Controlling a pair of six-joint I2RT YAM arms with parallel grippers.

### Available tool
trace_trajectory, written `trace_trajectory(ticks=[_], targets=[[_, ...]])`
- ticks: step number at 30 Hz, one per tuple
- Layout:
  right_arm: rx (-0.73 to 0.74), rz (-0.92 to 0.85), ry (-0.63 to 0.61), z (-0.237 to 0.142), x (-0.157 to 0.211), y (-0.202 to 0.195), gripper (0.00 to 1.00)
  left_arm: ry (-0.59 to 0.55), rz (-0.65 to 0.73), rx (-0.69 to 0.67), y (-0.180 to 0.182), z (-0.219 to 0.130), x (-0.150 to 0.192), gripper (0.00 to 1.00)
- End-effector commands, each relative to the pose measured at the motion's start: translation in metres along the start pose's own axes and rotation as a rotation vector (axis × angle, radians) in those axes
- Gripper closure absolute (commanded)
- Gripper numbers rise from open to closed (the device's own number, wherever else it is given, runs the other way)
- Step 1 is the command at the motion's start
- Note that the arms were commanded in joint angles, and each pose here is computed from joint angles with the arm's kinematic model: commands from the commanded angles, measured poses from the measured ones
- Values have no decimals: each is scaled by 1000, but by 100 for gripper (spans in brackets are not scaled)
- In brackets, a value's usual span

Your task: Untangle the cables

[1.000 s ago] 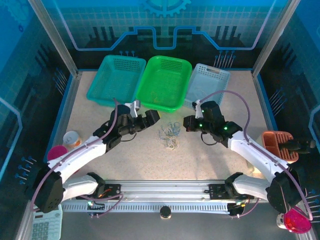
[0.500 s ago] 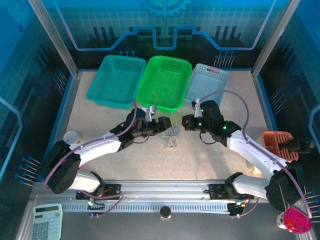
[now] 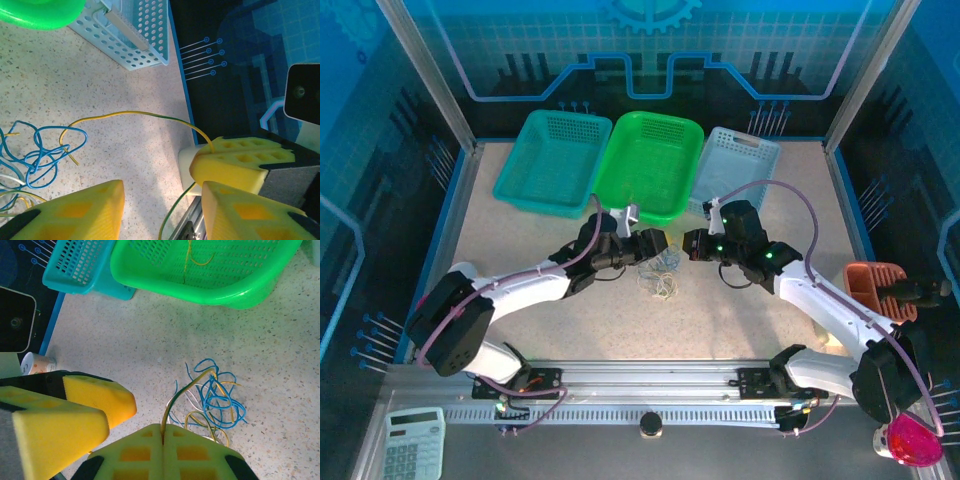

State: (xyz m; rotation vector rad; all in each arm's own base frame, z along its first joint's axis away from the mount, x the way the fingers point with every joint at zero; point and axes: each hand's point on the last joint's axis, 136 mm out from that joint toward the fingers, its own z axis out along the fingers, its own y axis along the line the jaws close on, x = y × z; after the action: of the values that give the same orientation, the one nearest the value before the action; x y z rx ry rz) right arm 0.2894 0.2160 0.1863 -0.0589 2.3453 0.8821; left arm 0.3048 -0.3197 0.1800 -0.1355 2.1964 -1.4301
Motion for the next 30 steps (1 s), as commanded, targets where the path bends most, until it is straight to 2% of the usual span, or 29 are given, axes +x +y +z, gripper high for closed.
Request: trace_trajectory(ticks=[1, 5, 9, 11, 12, 15, 17, 25, 30], targets=[[-24, 7, -14, -2, -4, 4, 100, -28, 34, 43, -15, 5, -9, 60], [-23, 9, -17, -2, -5, 4, 100, -29, 37, 52, -17, 6, -9, 75], [-23, 10, -15, -2, -3, 3, 100, -35, 52, 72, -25, 3, -12, 100], [-24, 9, -18, -3, -3, 2, 100, -42, 72, 81, -33, -1, -15, 100], [-20, 10, -19, -4, -3, 0, 94, -43, 84, 87, -38, -3, -16, 100], [-11, 10, -40, -10, -3, -6, 65, -42, 113, 97, -54, -10, -20, 100], [2, 9, -56, -16, -3, -12, 55, -39, 131, 100, -66, -16, -24, 100], [32, -22, -91, -28, 8, -32, 44, -13, 148, 116, -100, -27, -32, 100], [-19, -76, -111, -21, 13, -29, 40, -1, 134, 144, -116, -29, -35, 100]])
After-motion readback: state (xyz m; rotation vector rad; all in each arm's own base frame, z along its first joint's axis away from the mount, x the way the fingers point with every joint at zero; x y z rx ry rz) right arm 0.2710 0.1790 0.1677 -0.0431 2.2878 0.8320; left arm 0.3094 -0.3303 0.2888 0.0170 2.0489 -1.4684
